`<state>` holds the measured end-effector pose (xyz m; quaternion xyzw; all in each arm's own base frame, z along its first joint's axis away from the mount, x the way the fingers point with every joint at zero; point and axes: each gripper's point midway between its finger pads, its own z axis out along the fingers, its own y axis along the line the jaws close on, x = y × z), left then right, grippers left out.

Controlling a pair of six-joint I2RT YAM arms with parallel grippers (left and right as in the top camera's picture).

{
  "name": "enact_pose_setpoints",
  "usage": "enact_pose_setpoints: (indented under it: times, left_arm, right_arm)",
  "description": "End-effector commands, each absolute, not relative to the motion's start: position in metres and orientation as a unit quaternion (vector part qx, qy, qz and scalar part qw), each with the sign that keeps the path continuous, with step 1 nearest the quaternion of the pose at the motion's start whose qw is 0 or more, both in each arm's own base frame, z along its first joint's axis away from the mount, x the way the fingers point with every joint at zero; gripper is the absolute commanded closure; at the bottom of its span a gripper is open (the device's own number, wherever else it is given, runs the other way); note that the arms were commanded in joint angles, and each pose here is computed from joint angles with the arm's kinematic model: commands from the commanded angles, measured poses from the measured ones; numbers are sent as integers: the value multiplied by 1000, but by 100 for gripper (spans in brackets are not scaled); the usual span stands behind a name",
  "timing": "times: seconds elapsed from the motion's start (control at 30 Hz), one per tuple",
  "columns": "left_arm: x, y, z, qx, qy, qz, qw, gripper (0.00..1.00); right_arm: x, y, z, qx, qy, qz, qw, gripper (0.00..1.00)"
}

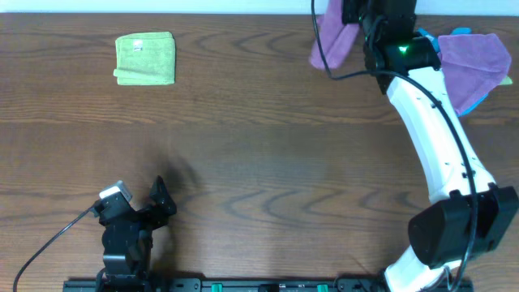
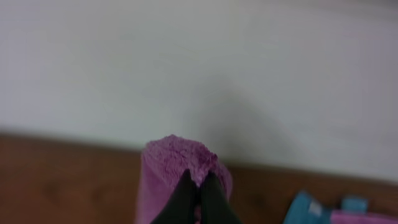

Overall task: Fold the cloth
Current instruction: 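Grasp the purple cloth corner and drag it to table center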

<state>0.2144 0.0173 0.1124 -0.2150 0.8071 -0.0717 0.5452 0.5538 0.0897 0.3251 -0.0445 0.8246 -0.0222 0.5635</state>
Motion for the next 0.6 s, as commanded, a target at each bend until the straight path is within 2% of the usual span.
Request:
enact_pose_setpoints:
  times: [0.0, 0.07, 0.17, 0.47, 0.57]
  left_arm:
    - [213, 21, 104, -224, 809, -64, 539, 5]
    - [213, 21, 104, -224, 809, -64, 539, 5]
    - [213, 21, 104, -224, 809, -64, 539, 5]
    - [213, 21, 104, -224, 809, -64, 539, 5]
    - [213, 21, 104, -224, 809, -64, 539, 5]
  right_arm:
    - [538, 140, 301, -102, 847, 59, 518, 99]
    - [520, 164, 282, -113, 868, 106, 472, 99]
    - [492, 187, 256, -76, 901, 136, 404, 99]
    - [405, 172, 194, 102, 965, 16, 243, 98]
    - [385, 163, 187, 119, 969, -21, 216, 99]
